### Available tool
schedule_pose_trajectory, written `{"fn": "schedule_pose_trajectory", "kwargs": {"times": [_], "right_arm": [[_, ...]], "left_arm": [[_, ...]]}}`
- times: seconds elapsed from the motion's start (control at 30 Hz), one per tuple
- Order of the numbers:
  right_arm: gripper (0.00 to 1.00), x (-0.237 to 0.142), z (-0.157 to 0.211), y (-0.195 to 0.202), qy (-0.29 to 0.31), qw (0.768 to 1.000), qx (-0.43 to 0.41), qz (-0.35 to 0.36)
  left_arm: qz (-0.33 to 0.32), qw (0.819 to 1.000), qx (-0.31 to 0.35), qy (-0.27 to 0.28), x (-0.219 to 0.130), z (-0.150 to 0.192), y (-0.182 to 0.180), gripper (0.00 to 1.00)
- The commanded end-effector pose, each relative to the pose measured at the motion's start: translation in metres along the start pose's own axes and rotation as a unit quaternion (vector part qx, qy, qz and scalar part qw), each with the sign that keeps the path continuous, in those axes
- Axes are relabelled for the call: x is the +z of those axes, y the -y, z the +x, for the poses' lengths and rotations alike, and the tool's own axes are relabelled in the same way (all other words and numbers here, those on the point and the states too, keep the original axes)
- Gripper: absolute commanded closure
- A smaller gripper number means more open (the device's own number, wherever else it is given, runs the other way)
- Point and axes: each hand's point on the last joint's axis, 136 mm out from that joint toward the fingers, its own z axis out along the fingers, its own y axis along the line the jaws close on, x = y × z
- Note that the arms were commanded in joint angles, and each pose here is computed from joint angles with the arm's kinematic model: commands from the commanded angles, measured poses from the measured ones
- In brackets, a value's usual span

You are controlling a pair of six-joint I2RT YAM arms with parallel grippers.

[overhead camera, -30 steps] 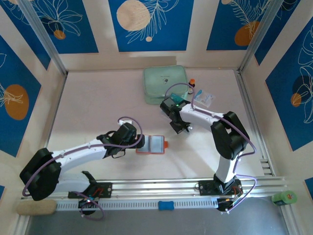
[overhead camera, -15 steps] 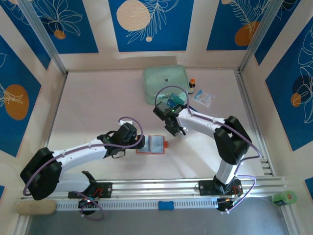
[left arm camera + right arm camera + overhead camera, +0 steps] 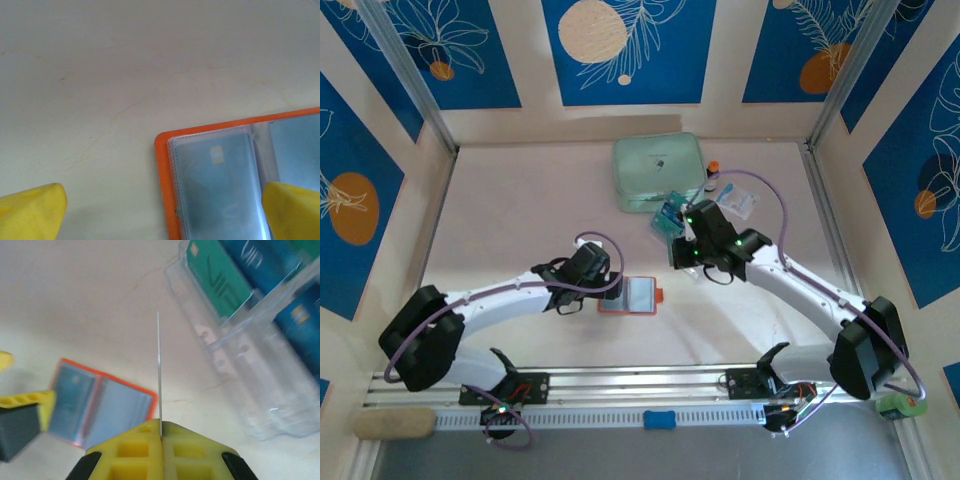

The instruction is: Put the credit cards into the card holder

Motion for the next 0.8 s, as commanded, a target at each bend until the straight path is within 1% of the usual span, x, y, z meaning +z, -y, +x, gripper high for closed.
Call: {"fn": "schedule_pose_trajectory", "kwargs": {"times": [0.0, 0.07, 0.13, 0.23, 0.5, 0.77], "right_arm": [[1.0, 0.0, -0.003, -0.041, 0.024, 0.982, 0.1, -0.156], [1.0, 0.003, 0.003, -0.043, 0.033, 0.973, 0.127, -0.189], [1.0, 0.011, 0.011, -0.041, 0.034, 0.966, 0.155, -0.206], [1.0, 0.025, 0.024, -0.041, 0.023, 0.959, 0.175, -0.221], [1.0, 0.056, 0.05, -0.056, -0.005, 0.958, 0.17, -0.231], [1.0, 0.076, 0.06, -0.059, -0.013, 0.958, 0.172, -0.229]], "left_arm": [[-0.027, 0.999, 0.024, -0.019, 0.003, 0.004, -0.008, 0.0], [-0.034, 0.999, 0.027, -0.025, 0.006, 0.007, -0.011, 0.0], [-0.042, 0.998, 0.029, -0.03, 0.008, 0.01, -0.014, 0.0], [-0.052, 0.998, 0.031, -0.035, 0.011, 0.015, -0.019, 0.0], [-0.076, 0.996, 0.03, -0.04, 0.013, 0.022, -0.03, 0.0], [-0.09, 0.995, 0.023, -0.046, 0.014, 0.032, -0.04, 0.0]]}}
